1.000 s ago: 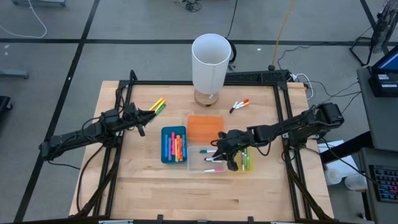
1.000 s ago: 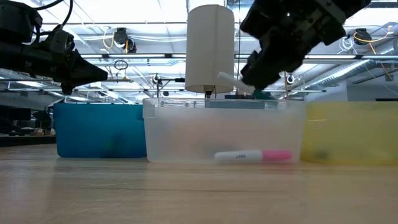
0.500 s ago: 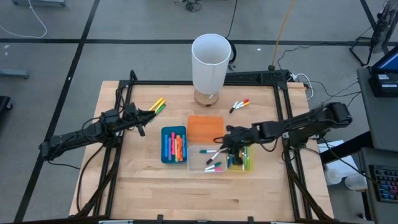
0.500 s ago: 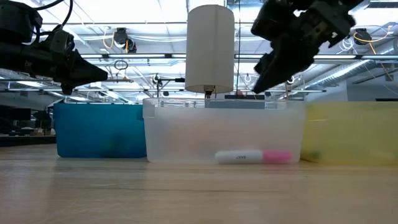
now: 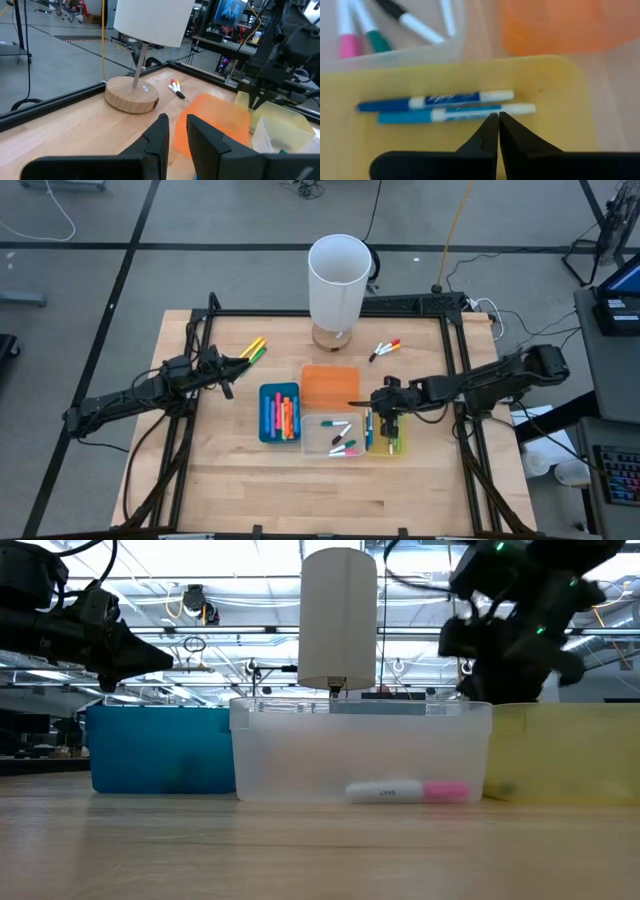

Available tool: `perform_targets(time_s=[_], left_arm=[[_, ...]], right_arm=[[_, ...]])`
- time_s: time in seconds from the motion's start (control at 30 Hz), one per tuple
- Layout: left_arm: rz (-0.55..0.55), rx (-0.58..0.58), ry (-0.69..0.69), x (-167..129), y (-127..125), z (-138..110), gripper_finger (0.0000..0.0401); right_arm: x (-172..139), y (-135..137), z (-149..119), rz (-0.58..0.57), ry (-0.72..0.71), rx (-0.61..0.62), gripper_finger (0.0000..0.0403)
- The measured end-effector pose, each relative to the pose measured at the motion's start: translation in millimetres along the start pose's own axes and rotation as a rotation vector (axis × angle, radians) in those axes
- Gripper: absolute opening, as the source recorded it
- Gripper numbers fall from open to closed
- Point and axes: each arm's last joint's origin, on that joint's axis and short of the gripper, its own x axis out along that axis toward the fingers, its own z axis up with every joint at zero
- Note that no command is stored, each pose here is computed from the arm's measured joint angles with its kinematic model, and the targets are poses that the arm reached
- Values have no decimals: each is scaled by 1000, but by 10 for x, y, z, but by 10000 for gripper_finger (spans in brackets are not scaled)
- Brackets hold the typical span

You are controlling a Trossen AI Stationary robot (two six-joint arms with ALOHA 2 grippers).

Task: Pick & Place Markers
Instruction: Adjust the yellow bin on the table

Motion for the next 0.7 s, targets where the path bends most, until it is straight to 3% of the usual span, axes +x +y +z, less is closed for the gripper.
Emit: perform_targets(time_s=[0.27,0.7], left_arm=[[-1,0,-5,0,-1,5,72],[0,0,-1,0,0,1,72]], right_arm=[[268,-101,78,-17,-68,-7,1],[291,-362,144,-78,-104,49,0]])
